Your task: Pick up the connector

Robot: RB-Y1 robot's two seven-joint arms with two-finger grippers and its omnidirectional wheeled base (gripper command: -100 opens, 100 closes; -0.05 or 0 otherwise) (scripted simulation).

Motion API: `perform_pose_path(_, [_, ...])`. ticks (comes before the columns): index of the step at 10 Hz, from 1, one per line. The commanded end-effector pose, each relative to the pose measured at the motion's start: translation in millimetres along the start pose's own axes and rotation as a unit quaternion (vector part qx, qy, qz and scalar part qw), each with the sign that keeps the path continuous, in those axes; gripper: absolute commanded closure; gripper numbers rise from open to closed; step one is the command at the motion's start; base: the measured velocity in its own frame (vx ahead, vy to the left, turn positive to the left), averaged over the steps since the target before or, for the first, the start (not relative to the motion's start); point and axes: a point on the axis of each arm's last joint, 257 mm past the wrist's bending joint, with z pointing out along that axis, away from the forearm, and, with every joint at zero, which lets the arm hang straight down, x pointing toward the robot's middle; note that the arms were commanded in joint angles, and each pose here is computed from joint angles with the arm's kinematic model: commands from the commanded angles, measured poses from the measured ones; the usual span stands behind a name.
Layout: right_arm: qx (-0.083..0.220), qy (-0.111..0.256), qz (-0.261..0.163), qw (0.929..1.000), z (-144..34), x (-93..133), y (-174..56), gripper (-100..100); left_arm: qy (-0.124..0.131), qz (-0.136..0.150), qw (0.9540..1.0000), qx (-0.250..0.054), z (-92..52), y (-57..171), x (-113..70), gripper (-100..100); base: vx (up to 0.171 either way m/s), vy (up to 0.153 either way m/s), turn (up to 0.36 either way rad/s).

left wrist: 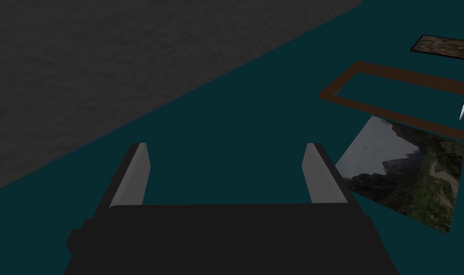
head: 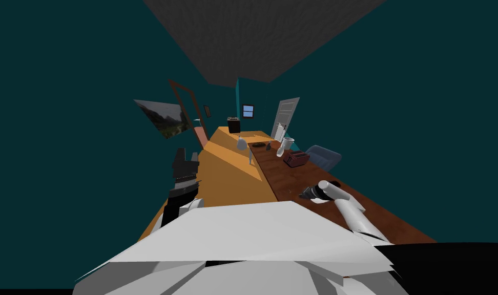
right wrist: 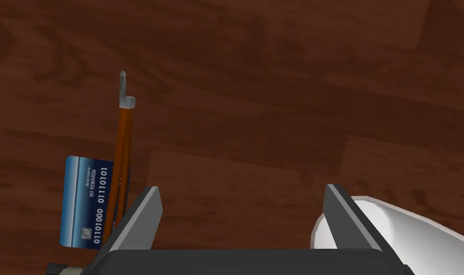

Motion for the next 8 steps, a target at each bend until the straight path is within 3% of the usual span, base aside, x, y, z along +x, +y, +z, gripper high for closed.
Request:
perform_pose_path(1, [0.030, -0.002, 0.025, 0.9992, -0.7, -6, -9, -100, 0.000, 0.000, 1.0000, 0.000, 0.0, 0, 0.0, 0, 0.016, -0.017, -0.005])
perform_pose_path(4, [0.063, -0.009, 0.053, 0.9965, 0.5, -17, -22, -100, 0.000, 0.000, 1.0000, 0.000, 0.0, 0, 0.0, 0, 0.015, -0.015, -0.005])
perform_pose_path(5, [0.088, -0.009, 0.073, 0.9934, -0.6, -19, -31, -100, 0.000, 0.000, 1.0000, 0.000, 0.0, 0, 0.0, 0, 0.011, -0.016, -0.011])
perform_pose_path(6, [0.089, -0.010, 0.074, 0.9932, -0.1, -21, -32, -100, 0.000, 0.000, 1.0000, 0.000, 0.0, 0, 0.0, 0, 0.010, -0.011, -0.010])
perform_pose_path(8, [0.133, -0.010, 0.110, 0.9850, -0.1, -25, -51, -100, 0.000, 0.000, 1.0000, 0.000, 0.0, 0, 0.0, 0, 0.012, -0.011, -0.017])
